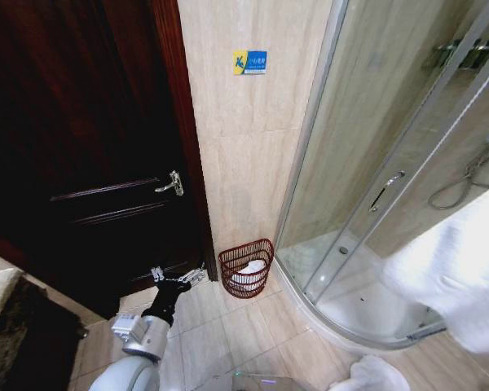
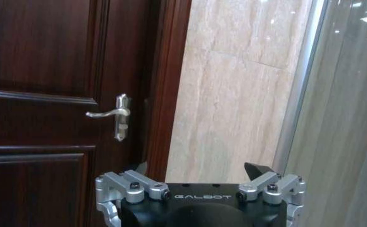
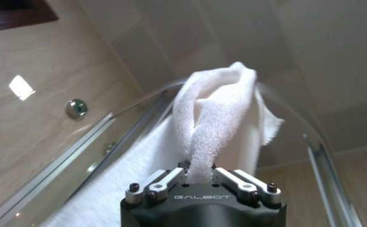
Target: Discard the used towel into the hamper.
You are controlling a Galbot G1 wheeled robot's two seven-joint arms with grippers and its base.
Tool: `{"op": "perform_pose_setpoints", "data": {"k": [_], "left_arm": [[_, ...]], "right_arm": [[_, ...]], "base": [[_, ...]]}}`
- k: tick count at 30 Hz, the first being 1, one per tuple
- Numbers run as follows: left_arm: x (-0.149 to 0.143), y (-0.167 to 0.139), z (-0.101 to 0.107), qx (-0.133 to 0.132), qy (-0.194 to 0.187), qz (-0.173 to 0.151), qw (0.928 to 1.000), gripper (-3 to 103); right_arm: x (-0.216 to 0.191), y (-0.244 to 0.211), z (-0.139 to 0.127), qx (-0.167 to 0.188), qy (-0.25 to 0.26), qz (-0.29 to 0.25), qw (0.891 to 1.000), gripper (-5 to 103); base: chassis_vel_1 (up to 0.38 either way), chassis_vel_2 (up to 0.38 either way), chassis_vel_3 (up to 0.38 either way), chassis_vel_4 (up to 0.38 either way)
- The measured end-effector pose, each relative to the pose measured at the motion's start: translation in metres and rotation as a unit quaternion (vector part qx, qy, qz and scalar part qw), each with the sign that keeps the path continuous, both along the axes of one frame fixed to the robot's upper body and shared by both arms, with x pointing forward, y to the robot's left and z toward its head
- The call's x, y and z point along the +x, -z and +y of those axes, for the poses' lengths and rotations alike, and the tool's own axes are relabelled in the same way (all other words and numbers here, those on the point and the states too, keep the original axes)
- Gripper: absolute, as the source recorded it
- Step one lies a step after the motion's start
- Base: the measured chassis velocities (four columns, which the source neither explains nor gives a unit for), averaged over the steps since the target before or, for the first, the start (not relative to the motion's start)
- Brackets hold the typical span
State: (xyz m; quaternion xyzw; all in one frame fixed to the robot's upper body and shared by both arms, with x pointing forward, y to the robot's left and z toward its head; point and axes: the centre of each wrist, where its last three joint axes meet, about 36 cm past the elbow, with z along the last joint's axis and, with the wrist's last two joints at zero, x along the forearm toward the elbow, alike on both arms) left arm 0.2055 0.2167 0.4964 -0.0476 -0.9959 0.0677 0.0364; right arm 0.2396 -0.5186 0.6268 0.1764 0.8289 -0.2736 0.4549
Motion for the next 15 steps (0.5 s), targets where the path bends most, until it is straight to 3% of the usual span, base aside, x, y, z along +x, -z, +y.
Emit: {"op": "perform_pose_setpoints", "data": {"k": [6, 11, 15], "left_arm": [[0.000, 0.000, 0.000, 0.000, 0.000, 0.000, 1.0000, 100], [0.000, 0.000, 0.000, 0.000, 0.000, 0.000, 1.0000, 100], [0.000, 0.000, 0.000, 0.000, 0.000, 0.000, 1.0000, 100]], "right_arm": [[0.001, -0.006, 0.041, -0.003, -0.003, 0.018, 1.000, 8], [0.000, -0.006, 0.057, -0.017, 0.001, 0.020, 1.000, 8], [-0.007, 0.023, 0.074, 0.003, 0.004, 0.014, 1.000, 8]], "base": [[0.000, 0.000, 0.000, 0.000], [0.000, 0.000, 0.000, 0.000], [0.000, 0.000, 0.000, 0.000]]}}
